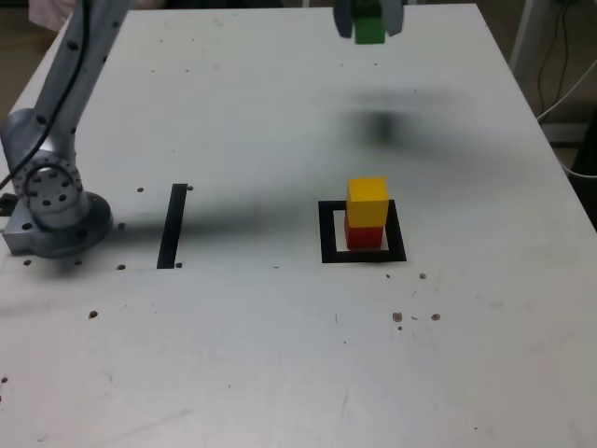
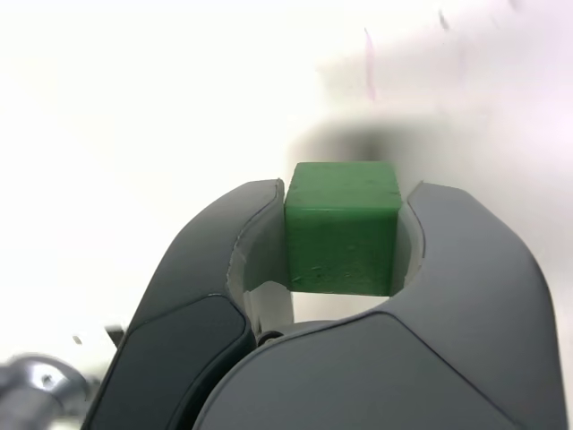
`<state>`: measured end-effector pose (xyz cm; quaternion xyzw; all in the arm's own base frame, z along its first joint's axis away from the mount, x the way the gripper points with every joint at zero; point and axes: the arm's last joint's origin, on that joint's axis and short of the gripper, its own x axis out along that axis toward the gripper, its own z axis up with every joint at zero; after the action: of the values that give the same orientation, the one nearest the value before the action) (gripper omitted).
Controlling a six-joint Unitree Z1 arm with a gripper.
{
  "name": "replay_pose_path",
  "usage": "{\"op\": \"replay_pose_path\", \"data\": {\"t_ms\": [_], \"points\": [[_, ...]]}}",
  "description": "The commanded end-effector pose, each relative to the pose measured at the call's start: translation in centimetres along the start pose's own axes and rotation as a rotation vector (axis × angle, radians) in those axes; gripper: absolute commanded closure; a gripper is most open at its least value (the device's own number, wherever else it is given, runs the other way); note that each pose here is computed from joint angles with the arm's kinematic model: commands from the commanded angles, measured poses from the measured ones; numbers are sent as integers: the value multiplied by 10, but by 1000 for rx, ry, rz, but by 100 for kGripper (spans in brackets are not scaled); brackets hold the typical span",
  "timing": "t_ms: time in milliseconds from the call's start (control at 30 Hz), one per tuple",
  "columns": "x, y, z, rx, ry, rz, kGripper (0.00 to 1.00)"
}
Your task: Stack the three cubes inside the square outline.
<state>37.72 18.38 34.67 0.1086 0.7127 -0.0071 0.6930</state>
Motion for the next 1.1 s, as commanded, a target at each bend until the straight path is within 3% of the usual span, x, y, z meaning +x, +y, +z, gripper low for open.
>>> {"op": "replay_pose_path", "data": {"t_ms": [0, 200, 400, 533, 700, 1067], "points": [[-14, -20, -2, 6, -9, -9, 88], [-39, -75, -7, -10, -31, -45, 88], [-42, -128, -12, -38, 14, -80, 88], [-45, -164, -14, -55, 36, -81, 88], [-52, -198, -14, -71, 31, -80, 88], [-46, -233, -7, -134, 64, -86, 88]]}}
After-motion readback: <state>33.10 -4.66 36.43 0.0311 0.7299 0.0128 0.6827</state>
